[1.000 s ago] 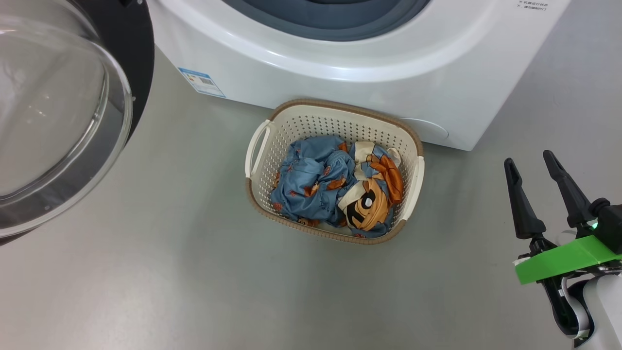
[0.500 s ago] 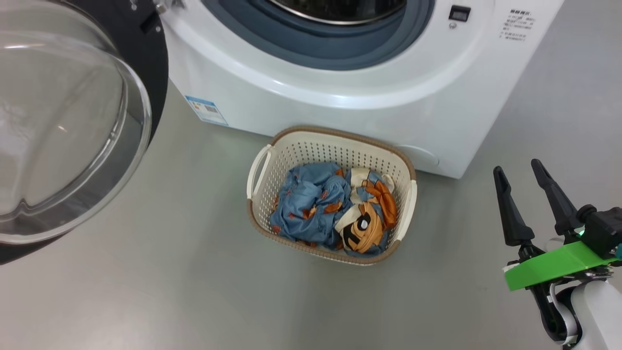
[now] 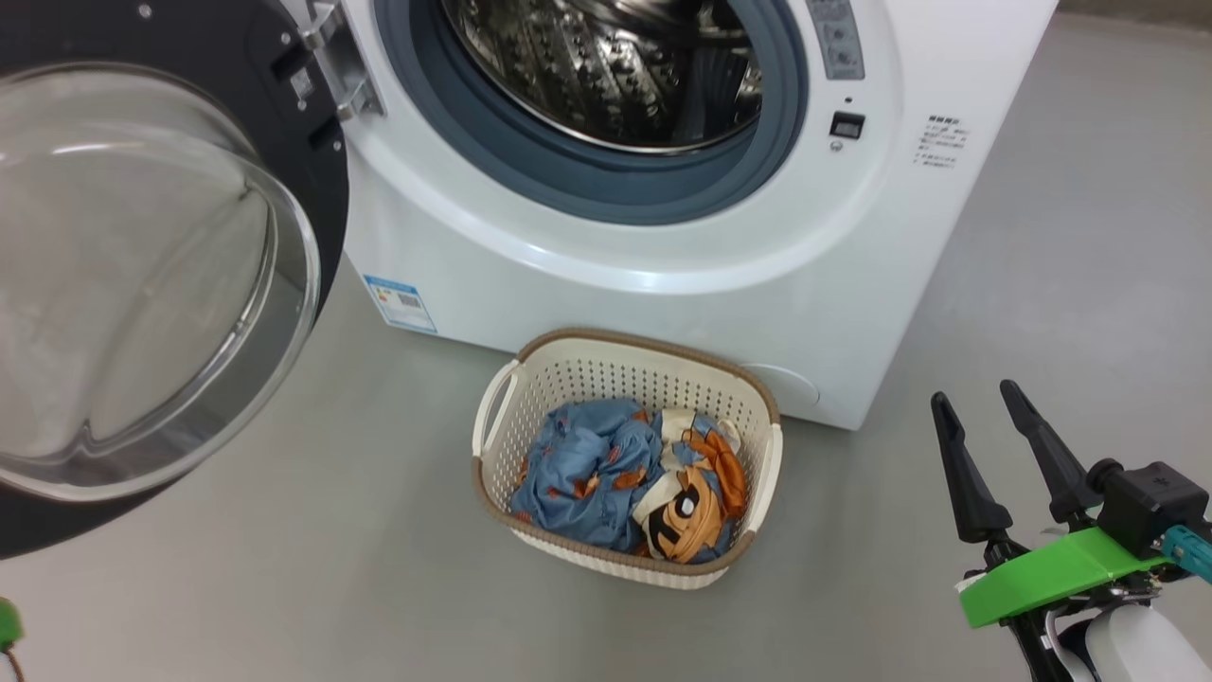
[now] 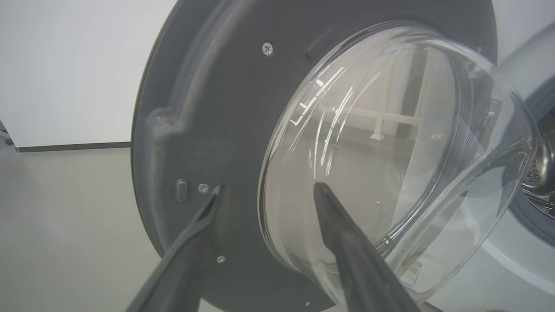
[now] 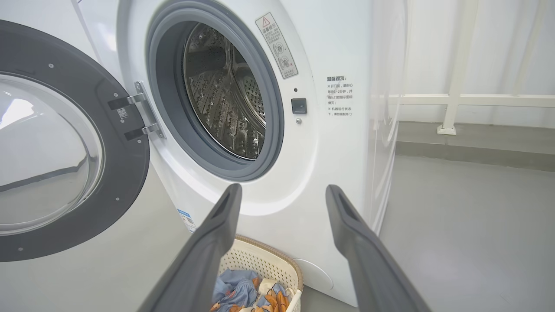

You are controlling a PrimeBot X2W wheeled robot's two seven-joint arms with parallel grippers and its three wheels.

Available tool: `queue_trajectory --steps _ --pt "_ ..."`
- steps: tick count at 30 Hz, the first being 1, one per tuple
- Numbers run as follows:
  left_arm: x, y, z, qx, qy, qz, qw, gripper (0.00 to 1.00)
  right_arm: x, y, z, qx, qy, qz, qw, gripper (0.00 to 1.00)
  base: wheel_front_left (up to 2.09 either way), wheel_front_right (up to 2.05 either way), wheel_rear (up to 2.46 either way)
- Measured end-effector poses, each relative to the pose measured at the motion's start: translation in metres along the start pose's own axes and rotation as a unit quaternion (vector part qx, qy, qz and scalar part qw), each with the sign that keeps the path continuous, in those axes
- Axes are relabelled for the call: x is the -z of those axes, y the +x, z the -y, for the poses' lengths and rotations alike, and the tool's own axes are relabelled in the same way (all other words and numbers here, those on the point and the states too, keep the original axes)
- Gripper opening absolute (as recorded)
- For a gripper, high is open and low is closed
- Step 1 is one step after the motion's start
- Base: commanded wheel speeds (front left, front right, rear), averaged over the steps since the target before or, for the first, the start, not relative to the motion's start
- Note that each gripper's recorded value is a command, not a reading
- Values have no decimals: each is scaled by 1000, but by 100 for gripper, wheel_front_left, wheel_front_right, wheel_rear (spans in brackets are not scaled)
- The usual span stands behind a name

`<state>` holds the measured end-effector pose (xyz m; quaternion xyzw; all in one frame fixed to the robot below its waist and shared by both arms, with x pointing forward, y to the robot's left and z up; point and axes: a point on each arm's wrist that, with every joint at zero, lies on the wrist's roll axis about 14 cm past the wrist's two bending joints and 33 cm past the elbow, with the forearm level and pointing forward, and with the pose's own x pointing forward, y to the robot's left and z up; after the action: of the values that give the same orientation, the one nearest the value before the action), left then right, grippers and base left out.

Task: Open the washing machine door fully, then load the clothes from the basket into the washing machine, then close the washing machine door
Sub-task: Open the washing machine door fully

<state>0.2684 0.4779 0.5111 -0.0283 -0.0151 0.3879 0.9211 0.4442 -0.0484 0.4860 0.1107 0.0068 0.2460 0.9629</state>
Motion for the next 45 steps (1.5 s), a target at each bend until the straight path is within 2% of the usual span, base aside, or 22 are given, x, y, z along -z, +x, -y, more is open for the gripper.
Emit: queue_trajectory --steps 10,16,30,45 --pt "10 -29 47 86 -15 -1 996 100 -15 -23 -1 13 -9 14 1000 100 0 0 0" --pt "6 -42 91 154 -10 12 988 100 -23 -35 7 31 -12 23 999 100 0 0 0" --pt "19 -80 193 298 -33 -3 954 100 -29 -76 41 102 -11 33 994 100 0 0 0" --pt "29 -103 259 382 -60 -27 922 100 -31 -107 73 162 -11 37 986 100 0 0 0"
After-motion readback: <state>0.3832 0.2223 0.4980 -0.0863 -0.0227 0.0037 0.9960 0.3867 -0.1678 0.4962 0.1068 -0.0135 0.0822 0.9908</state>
